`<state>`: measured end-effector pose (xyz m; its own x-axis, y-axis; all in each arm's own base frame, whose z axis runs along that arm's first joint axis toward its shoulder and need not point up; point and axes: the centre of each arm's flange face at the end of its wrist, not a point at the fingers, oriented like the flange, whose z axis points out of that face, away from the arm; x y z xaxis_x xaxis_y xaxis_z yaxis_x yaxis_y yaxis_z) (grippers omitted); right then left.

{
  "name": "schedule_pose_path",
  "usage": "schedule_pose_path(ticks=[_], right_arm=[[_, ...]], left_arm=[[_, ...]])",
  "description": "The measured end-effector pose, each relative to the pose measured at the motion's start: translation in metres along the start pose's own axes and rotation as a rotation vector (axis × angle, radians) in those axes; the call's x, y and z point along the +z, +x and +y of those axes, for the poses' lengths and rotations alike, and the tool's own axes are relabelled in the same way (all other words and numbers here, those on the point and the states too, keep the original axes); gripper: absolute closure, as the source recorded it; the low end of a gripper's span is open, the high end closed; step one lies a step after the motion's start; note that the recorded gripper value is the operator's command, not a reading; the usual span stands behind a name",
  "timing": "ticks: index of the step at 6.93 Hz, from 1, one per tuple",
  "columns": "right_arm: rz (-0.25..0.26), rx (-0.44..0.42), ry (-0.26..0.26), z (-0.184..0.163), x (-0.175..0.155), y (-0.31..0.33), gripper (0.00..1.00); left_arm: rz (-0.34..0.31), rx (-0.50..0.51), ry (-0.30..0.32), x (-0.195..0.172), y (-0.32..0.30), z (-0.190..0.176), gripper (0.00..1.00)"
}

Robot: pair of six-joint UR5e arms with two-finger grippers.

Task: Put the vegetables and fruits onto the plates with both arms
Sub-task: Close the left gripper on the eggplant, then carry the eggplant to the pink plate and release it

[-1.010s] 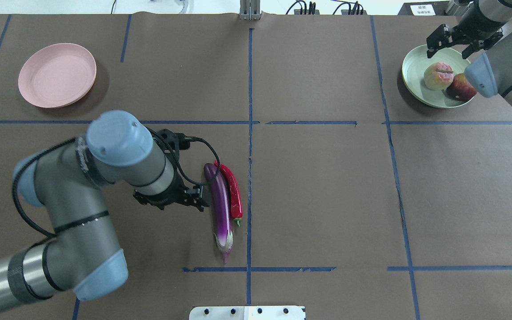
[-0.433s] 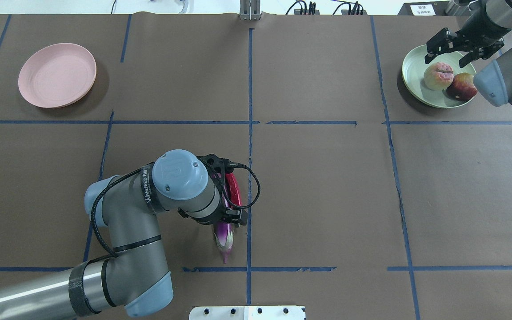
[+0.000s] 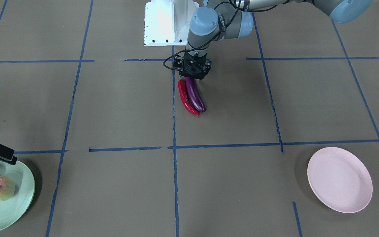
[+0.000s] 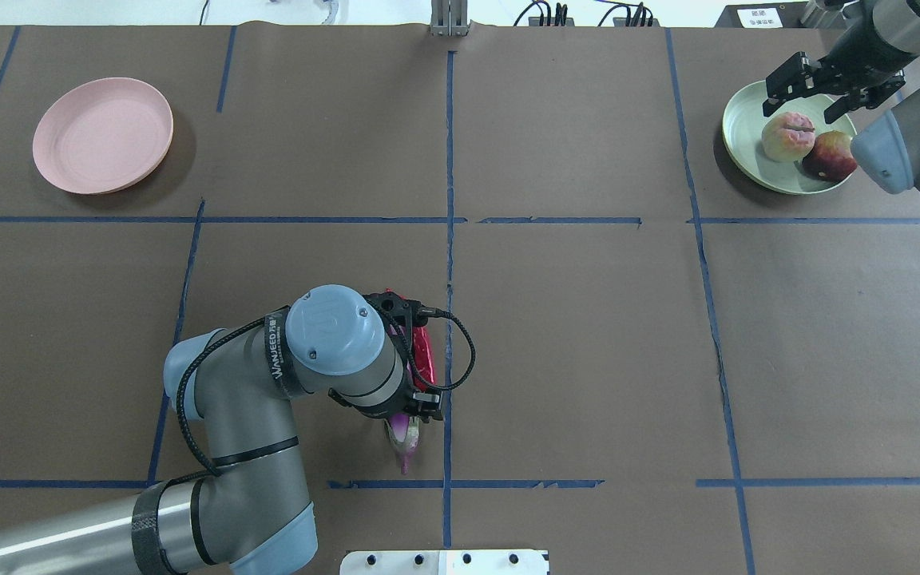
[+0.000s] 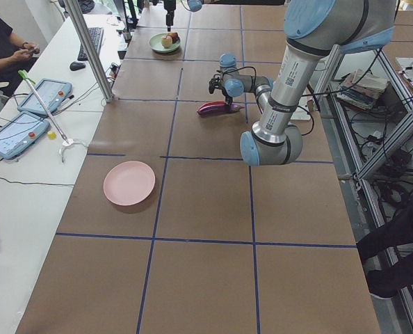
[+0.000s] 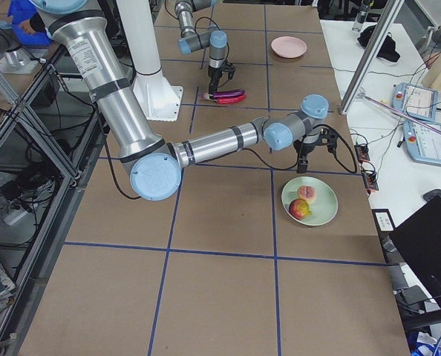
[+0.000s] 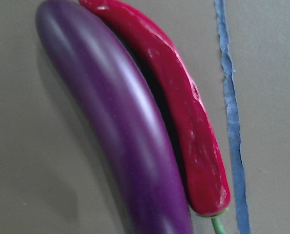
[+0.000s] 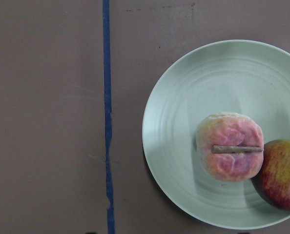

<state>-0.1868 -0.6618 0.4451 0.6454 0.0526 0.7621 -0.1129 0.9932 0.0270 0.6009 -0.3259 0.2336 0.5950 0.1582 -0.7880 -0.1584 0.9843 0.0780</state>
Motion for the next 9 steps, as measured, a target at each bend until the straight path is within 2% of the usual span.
schedule_pose_path(ticks=[2, 3, 4, 6, 7, 8, 9], right_arm=[[0.001, 0.004, -0.004, 0.002, 0.002, 0.003, 0.00], [0.001, 0.004, -0.005, 0.002, 0.002, 0.004, 0.00], [0.000, 0.003, -0.004, 0.003, 0.002, 0.004, 0.00], [-0.004, -0.002, 0.000, 0.029, -0.003, 0.019, 0.00], [-0.009, -0.008, 0.003, 0.054, -0.009, 0.031, 0.00], [-0.016, -0.017, 0.006, 0.077, -0.017, 0.039, 0.00], [-0.021, -0.025, 0.008, 0.095, -0.023, 0.043, 0.00]], left_arm=[[-0.003, -0.004, 0.004, -0.001, -0.003, -0.001, 1.00], [0.005, -0.022, 0.028, -0.016, -0.012, -0.012, 1.00], [0.010, -0.079, 0.078, -0.044, -0.038, -0.034, 0.99], [-0.021, -0.280, 0.214, -0.105, -0.127, -0.108, 0.98], [-0.064, -0.378, 0.273, -0.123, -0.181, -0.152, 0.97], [-0.109, -0.433, 0.319, -0.133, -0.238, -0.192, 0.97], [-0.152, -0.429, 0.353, -0.133, -0.299, -0.230, 0.95]])
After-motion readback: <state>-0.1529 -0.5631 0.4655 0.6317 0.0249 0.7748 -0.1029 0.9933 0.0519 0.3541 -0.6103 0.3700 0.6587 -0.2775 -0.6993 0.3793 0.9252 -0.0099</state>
